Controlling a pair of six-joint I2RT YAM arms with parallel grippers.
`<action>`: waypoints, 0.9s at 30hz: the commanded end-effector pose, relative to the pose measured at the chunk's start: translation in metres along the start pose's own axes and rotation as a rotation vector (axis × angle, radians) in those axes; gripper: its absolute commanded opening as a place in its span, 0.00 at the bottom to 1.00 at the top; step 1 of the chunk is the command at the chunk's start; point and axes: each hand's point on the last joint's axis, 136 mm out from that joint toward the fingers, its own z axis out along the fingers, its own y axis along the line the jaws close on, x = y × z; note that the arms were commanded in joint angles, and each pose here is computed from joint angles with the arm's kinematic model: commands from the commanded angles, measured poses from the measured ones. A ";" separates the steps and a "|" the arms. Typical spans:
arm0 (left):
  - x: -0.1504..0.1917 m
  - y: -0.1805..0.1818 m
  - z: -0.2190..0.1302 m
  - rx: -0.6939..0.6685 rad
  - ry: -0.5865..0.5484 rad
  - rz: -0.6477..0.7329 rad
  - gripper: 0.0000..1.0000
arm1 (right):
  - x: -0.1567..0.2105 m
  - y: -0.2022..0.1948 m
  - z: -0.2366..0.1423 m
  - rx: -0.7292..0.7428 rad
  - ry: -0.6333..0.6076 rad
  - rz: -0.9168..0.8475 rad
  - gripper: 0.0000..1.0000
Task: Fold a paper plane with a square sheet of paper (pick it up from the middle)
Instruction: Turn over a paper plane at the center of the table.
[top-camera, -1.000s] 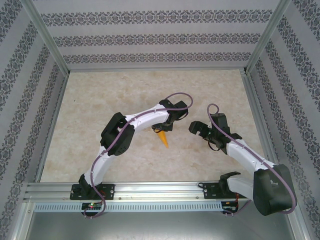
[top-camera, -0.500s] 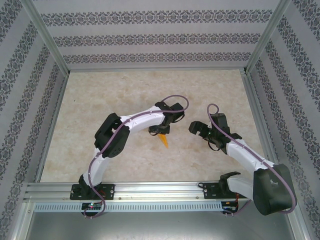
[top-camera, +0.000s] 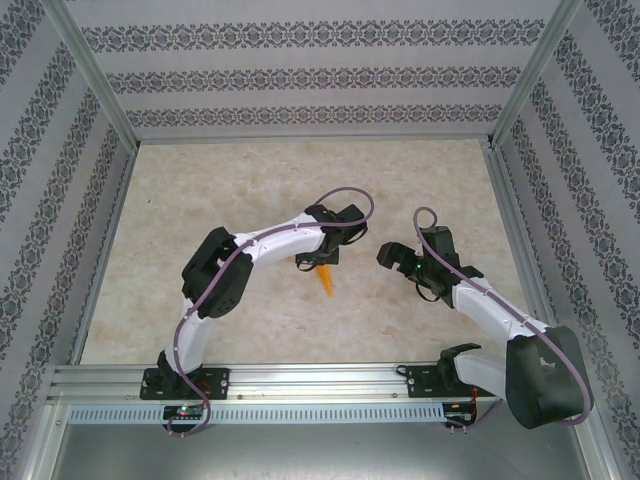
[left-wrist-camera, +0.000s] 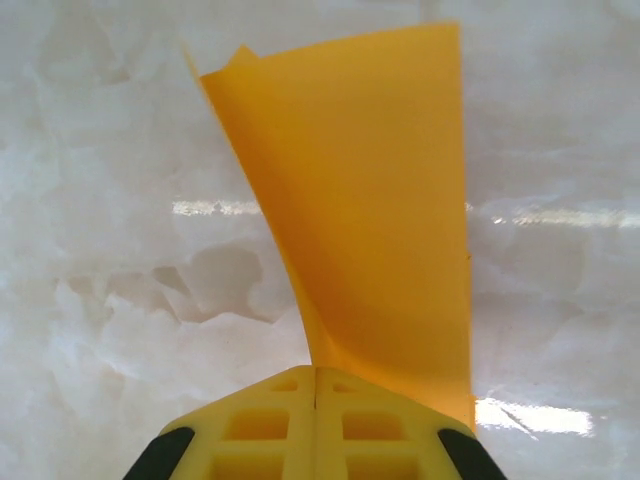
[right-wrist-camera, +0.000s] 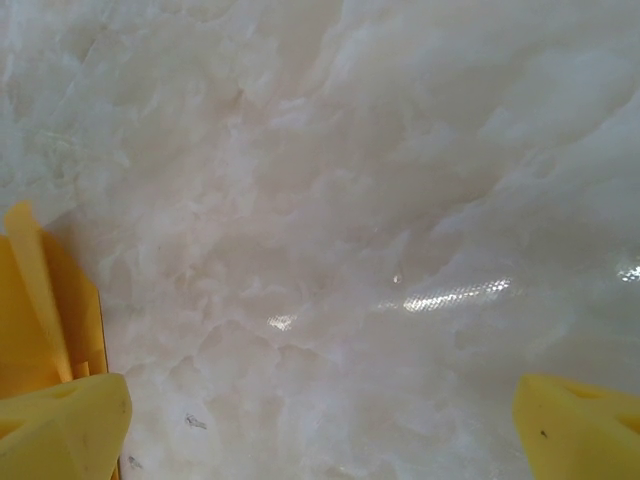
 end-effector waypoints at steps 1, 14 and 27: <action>-0.027 -0.001 -0.039 0.091 -0.119 -0.051 0.01 | -0.001 0.004 -0.001 -0.038 -0.014 0.001 0.98; -0.042 -0.053 -0.076 0.687 -0.209 -0.078 0.00 | -0.014 0.060 -0.046 -0.226 -0.134 -0.079 0.93; -0.025 -0.036 -0.018 0.836 -0.125 -0.295 0.00 | 0.015 0.115 -0.020 -0.239 -0.044 -0.108 0.50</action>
